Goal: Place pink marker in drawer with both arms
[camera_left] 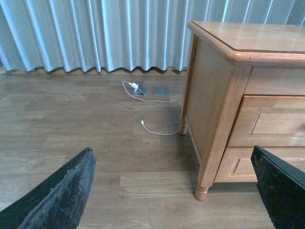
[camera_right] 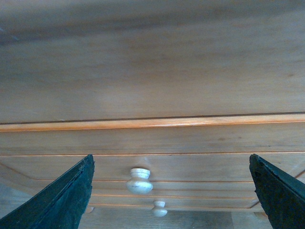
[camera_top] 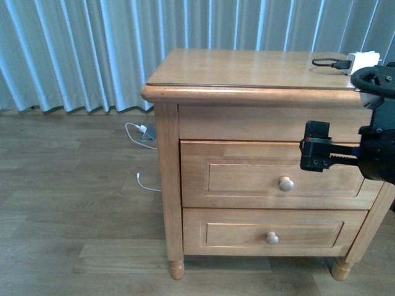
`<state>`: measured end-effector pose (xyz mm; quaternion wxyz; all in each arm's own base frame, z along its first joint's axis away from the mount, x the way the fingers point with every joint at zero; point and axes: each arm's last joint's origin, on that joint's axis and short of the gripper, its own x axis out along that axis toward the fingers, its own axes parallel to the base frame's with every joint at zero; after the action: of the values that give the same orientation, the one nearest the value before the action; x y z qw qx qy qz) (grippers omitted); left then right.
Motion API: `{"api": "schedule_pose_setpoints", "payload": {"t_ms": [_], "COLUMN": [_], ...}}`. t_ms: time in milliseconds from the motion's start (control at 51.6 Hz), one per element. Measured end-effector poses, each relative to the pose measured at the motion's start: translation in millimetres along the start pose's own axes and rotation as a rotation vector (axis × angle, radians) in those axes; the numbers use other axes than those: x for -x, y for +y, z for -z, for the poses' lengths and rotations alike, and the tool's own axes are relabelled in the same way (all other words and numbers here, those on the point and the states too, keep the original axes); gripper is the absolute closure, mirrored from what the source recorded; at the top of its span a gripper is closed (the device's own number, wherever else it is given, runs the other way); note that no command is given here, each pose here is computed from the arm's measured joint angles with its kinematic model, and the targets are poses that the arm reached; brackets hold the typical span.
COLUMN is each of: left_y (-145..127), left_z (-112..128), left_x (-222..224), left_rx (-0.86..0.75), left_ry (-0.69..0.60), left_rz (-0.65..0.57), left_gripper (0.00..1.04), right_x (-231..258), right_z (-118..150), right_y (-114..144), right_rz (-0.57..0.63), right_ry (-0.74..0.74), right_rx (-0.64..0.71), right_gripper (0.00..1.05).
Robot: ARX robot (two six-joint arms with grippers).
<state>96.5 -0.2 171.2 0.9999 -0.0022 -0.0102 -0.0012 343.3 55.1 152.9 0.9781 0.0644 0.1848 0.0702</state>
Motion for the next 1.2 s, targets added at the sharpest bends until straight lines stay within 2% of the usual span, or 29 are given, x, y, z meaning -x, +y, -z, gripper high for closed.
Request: {"api": "schedule_pose_setpoints", "payload": {"t_ms": [213, 310, 407, 485, 582, 853, 950, 1008, 1202], "left_y": [0, 0, 0, 0, 0, 0, 0, 0, 0], "left_z": [0, 0, 0, 0, 0, 0, 0, 0, 0], "left_x": [0, 0, 0, 0, 0, 0, 0, 0, 0], "left_rx": [0.000, 0.000, 0.000, 0.000, 0.000, 0.000, 0.000, 0.000, 0.000], "left_ry": [0.000, 0.000, 0.000, 0.000, 0.000, 0.000, 0.000, 0.000, 0.000], "left_rz": [0.000, 0.000, 0.000, 0.000, 0.000, 0.000, 0.000, 0.000, 0.000], "left_gripper": [0.06, 0.06, 0.06, 0.06, 0.06, 0.06, 0.06, 0.06, 0.06], "right_x": [68, 122, 165, 195, 207, 208, 209, 212, 216], "right_z": [-13, -21, -14, -3, 1, 1, 10, 14, 31], "right_y": [3, 3, -2, -9, -12, -13, -21, -23, -24], "right_rz": [-0.039, -0.077, -0.082, -0.024, 0.014, 0.021, 0.119, 0.140, 0.141], "right_ry": [-0.001, -0.031, -0.043, -0.039, -0.043, -0.054, -0.277, -0.355, -0.369], "right_rx": [0.014, 0.014, 0.001, -0.026, -0.044, -0.045, 0.046, 0.080, 0.117], "right_gripper": [0.08, 0.08, 0.08, 0.08, 0.08, 0.09, 0.25, 0.36, 0.71]}}
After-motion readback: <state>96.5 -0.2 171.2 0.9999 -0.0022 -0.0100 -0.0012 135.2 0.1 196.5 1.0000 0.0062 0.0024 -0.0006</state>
